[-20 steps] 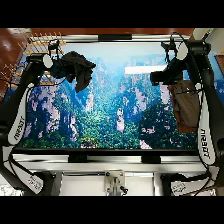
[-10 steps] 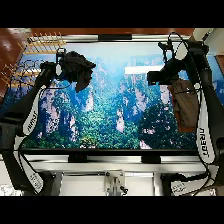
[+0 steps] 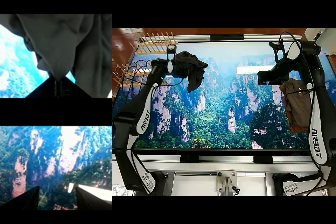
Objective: Fold the shirts.
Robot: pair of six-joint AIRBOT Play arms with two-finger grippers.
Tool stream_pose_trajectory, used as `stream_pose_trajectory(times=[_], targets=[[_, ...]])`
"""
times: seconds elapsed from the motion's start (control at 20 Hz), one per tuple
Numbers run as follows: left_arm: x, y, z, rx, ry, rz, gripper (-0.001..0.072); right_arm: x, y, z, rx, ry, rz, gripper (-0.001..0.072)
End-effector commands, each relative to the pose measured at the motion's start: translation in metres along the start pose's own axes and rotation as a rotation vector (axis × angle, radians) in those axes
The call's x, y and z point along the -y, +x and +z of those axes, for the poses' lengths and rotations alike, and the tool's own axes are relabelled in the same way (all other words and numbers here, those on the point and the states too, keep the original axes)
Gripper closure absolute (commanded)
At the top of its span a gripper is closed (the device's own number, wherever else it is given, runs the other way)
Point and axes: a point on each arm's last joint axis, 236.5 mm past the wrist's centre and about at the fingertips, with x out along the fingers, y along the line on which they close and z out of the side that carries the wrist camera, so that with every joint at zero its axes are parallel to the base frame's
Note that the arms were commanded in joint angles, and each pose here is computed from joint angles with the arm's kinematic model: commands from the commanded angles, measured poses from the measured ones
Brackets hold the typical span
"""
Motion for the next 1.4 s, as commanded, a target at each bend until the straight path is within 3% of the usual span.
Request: stream_pose_trajectory(times=[0.0, 0.1, 0.25, 0.35, 0.6, 0.65, 0.7, 0.75, 0.8, 0.95, 1.05, 1.2, 1.35], targets=[[0.028, -0.119, 0.082, 0.226, 0.073, -0.047, 0.0673, 0.036, -0.048, 0.01, 0.099, -0.035, -0.176, 0.0163], [0.059, -0.239, 0.124, 0.429, 0.094, -0.118, 0.0672, 0.05, -0.119, 0.019, 0.246, -0.043, -0.279, 0.0163], [0.114, -0.372, 0.111, 0.562, 0.138, -0.265, 0.0672, 0.063, -0.225, 0.001, 0.443, -0.022, -0.393, 0.0163], [0.159, -0.385, 0.062, 0.471, 0.187, -0.358, 0.0672, 0.061, -0.276, -0.022, 0.537, 0.013, -0.407, 0.0163], [0.3, -0.302, -0.129, 0.094, 0.308, -0.534, 0.067, 0.049, -0.309, -0.078, 0.516, 0.066, -0.356, 0.0163], [0.316, -0.29, -0.165, 0.032, 0.342, -0.542, 0.0651, 0.049, -0.304, -0.084, 0.478, 0.049, -0.362, 0.0161], [0.319, -0.283, -0.185, -0.025, 0.353, -0.526, 0.0436, 0.05, -0.297, -0.087, 0.441, 0.026, -0.368, 0.0159], [0.312, -0.279, -0.192, -0.071, 0.362, -0.492, 0.0159, 0.051, -0.286, -0.089, 0.395, 0.013, -0.369, 0.0099], [0.291, -0.276, -0.187, -0.11, 0.353, -0.435, 0.0122, 0.052, -0.271, -0.09, 0.343, 0.012, -0.365, 0.0038], [0.188, -0.267, -0.139, -0.164, 0.325, -0.243, 0.0122, 0.034, -0.197, -0.091, 0.158, -0.021, -0.251, 0.0038], [0.112, -0.25, -0.121, -0.212, 0.164, -0.15, 0.0122, 0.005, -0.133, -0.098, 0.011, -0.04, -0.095, 0.0038], [0.041, -0.206, -0.145, -0.351, -0.098, -0.18, 0.0122, -0.036, -0.048, -0.128, -0.22, -0.029, 0.136, 0.0039], [0.024, -0.155, -0.178, -0.433, -0.373, -0.273, 0.0122, -0.054, 0.018, -0.157, -0.376, 0.01, 0.258, 0.0039]])
